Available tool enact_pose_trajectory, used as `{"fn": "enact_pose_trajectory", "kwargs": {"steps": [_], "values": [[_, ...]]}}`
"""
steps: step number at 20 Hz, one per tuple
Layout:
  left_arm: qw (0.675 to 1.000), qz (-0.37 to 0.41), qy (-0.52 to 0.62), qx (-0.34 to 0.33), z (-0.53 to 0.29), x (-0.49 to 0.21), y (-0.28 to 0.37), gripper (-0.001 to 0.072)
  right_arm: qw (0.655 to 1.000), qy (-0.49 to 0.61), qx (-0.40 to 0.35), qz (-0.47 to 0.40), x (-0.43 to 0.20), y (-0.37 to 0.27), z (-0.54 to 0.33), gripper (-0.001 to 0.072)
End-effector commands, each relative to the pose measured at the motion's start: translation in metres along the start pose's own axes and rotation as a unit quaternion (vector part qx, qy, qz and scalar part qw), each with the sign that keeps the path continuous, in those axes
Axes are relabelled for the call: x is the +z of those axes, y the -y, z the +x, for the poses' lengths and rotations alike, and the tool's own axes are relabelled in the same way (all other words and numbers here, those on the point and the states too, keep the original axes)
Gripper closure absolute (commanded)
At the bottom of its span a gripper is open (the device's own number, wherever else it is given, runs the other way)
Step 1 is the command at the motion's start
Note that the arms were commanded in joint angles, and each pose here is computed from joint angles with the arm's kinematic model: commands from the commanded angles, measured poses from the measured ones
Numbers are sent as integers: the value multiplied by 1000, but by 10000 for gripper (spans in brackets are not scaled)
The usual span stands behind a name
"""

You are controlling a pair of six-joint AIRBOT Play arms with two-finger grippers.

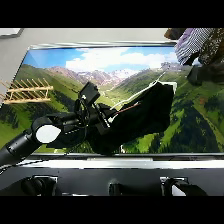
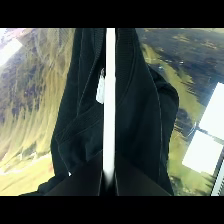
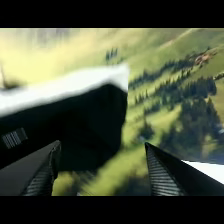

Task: Fold the clothes and pants, and hang the long-sleeved shirts on hangers.

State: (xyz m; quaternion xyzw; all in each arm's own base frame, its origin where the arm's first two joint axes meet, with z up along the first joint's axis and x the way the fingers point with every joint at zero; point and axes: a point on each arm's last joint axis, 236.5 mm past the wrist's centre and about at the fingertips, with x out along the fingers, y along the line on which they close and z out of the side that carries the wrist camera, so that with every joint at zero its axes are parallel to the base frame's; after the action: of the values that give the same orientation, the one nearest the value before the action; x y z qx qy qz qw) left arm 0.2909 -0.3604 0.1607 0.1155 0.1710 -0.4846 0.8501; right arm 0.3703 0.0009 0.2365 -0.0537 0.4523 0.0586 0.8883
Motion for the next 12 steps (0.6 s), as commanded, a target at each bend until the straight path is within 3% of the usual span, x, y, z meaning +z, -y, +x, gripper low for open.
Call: {"fn": "enact_pose_trajectory", "kwargs": {"steps": [1,4,8,12], "values": [[1000,0,0,0,0,0,0,667,975,-54,73,-204,-24,-12,19,118],[1000,0,-1,0,0,0,0,666,948,-16,101,-302,-7,-23,37,117],[1000,0,-1,0,0,0,0,666,898,58,193,-392,14,-66,56,118],[1000,0,-1,0,0,0,0,666,875,85,213,-427,20,-76,63,131]]}}
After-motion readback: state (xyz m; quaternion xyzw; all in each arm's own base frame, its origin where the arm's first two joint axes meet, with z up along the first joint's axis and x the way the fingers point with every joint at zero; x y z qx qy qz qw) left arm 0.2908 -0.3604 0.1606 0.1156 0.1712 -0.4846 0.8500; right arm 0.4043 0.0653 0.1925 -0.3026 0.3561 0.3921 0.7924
